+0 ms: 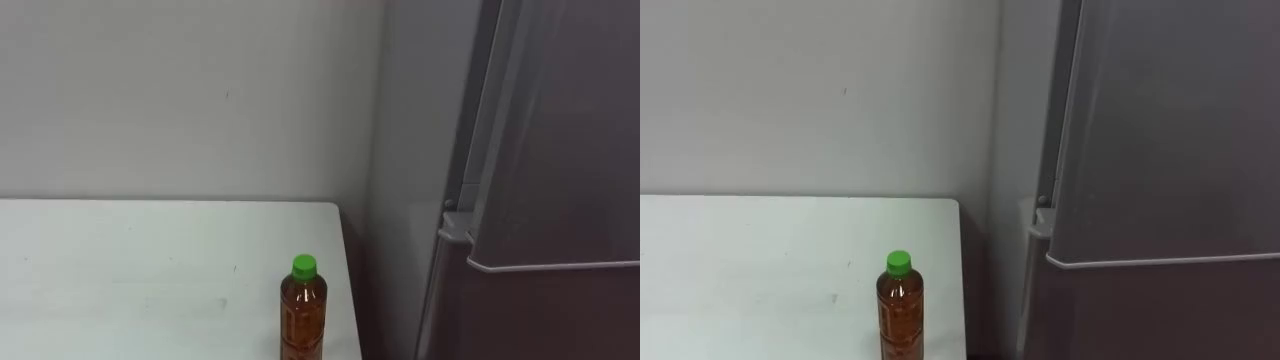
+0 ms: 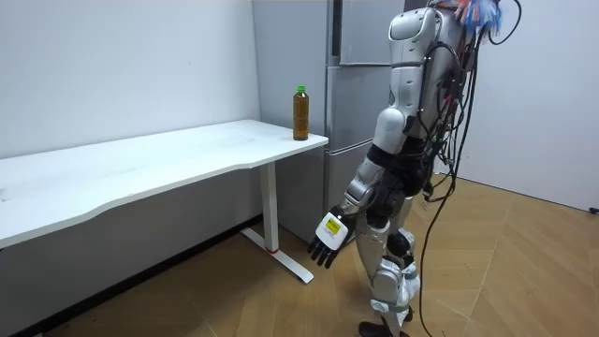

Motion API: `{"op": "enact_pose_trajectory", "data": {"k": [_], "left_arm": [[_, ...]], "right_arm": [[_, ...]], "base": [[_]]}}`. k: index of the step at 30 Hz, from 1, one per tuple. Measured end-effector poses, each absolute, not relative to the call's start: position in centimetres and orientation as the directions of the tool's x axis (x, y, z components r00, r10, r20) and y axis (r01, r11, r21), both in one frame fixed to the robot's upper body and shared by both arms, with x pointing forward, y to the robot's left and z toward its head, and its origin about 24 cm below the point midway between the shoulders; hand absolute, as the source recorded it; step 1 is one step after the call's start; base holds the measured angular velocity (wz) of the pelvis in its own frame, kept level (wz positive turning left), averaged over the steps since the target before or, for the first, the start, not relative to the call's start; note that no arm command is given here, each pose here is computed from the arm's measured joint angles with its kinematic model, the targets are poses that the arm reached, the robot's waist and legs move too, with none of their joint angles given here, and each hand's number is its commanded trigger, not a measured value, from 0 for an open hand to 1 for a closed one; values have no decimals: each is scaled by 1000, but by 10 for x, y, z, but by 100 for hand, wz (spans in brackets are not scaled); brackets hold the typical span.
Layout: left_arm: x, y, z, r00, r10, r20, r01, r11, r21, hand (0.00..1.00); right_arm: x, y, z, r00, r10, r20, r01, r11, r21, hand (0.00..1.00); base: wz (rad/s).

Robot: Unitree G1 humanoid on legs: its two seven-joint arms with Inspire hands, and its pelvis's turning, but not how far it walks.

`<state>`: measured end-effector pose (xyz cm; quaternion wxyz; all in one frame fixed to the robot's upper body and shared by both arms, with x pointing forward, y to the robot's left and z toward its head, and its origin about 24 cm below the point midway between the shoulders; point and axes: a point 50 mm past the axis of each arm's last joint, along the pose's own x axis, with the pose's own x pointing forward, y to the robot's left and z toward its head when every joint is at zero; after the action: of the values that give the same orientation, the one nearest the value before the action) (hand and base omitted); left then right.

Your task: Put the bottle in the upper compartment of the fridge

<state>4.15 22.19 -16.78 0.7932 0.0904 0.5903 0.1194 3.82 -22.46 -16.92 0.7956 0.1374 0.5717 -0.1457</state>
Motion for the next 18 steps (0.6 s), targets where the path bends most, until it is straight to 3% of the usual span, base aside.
{"op": "enact_pose_trajectory", "data": {"k": [18], "left_arm": [[27, 232, -167, 220, 377, -900, -126, 925, 357, 0]], "right_arm": [[33, -224, -170, 286, -67, -956, 403, 913, 57, 0]], "base": [[0]]}}
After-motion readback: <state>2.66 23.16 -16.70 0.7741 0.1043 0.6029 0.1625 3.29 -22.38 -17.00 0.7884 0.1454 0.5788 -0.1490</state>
